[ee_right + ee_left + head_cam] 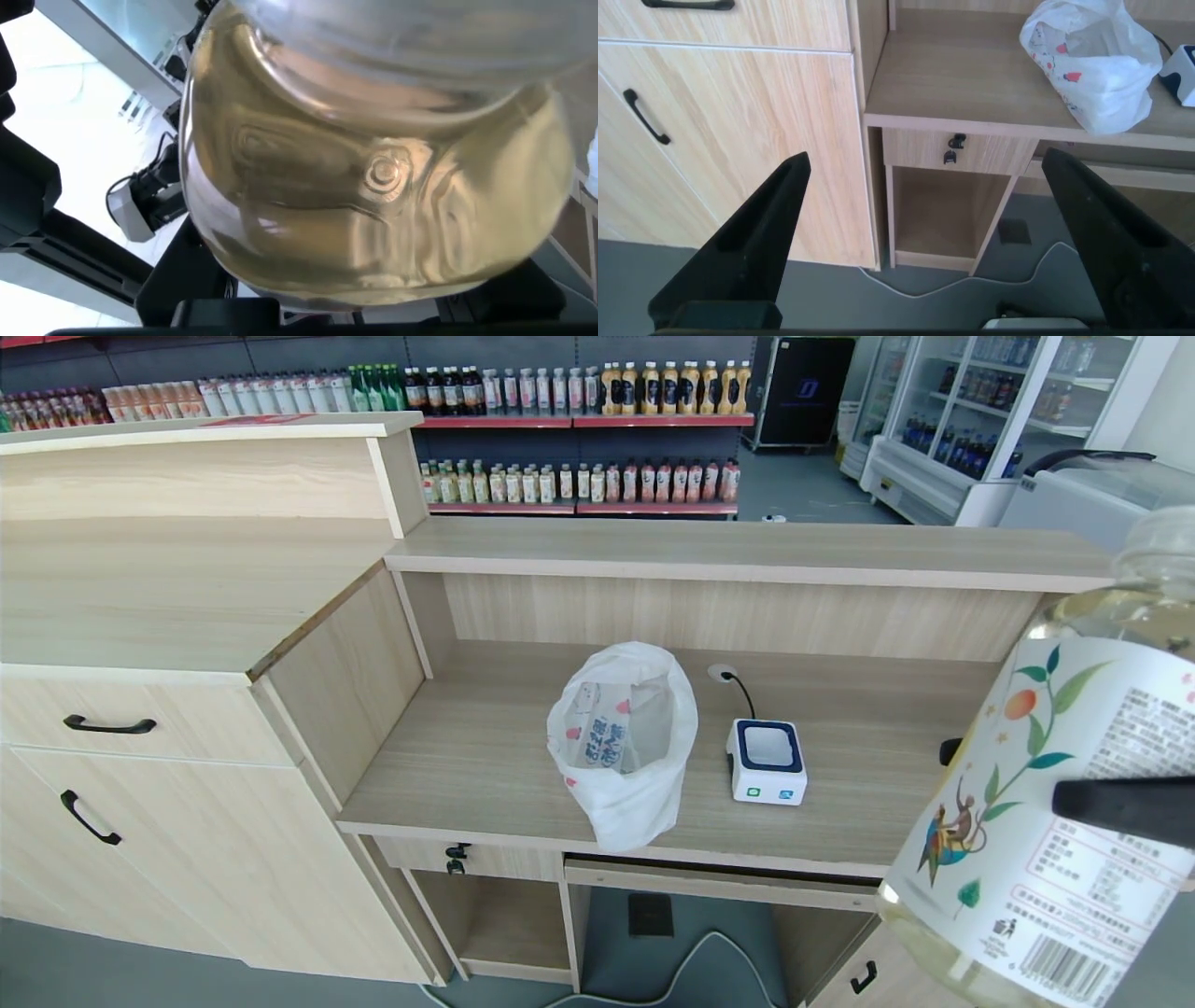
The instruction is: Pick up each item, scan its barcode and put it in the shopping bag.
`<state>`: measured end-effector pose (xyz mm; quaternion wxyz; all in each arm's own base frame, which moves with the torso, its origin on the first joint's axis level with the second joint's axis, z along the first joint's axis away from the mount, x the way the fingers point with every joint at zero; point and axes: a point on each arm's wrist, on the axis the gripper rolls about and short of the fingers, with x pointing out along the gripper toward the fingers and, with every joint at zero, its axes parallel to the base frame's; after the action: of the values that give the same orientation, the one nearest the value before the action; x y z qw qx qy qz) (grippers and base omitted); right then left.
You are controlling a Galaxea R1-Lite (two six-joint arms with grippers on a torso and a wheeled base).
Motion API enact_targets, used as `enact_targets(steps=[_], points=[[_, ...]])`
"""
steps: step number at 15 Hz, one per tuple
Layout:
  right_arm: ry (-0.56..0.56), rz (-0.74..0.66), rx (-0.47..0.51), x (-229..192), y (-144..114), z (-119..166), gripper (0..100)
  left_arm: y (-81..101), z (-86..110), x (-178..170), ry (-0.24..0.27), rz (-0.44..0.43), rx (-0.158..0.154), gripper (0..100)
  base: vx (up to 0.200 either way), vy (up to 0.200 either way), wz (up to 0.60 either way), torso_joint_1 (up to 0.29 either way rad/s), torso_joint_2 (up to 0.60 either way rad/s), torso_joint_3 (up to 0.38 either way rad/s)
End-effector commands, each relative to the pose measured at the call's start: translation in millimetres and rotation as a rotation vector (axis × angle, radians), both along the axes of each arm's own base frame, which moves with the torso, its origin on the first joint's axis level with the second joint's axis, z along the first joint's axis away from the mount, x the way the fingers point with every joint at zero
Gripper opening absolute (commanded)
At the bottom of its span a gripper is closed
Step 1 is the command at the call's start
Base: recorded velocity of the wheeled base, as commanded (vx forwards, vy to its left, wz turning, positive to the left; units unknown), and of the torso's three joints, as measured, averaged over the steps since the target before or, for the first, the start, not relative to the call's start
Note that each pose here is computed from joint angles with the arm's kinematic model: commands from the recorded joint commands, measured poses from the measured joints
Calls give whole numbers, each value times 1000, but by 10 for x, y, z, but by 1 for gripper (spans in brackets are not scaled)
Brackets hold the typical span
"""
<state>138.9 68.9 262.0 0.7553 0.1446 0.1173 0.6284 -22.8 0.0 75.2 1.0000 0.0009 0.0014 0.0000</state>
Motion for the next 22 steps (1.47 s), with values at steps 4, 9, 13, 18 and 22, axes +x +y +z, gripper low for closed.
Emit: enact_targets(steps=[4, 9, 13, 18, 22], points=[[-259, -475, -266, 959, -186, -289, 0, 0, -1, 0, 0, 0, -2, 100, 0, 0, 0, 0, 0, 0], [-707, -771, -688, 1804, -853, -807, 0, 0, -1, 0, 0, 0, 0, 100, 0, 0, 0, 0, 0, 0], [-957, -767, -1009, 1898, -1355, -1035, 0, 0, -1, 0, 0, 0, 0, 100, 0, 0, 0, 0, 0, 0], [-1149, -743, -1133, 1829, -1663, -927, 0, 0, -1, 0, 0, 0, 0, 100, 0, 0, 0, 0, 0, 0], [-1297, -634, -1039, 1904, -1660, -856, 0, 0, 1, 0, -1, 0, 0, 100, 0, 0, 300, 1, 1, 0]])
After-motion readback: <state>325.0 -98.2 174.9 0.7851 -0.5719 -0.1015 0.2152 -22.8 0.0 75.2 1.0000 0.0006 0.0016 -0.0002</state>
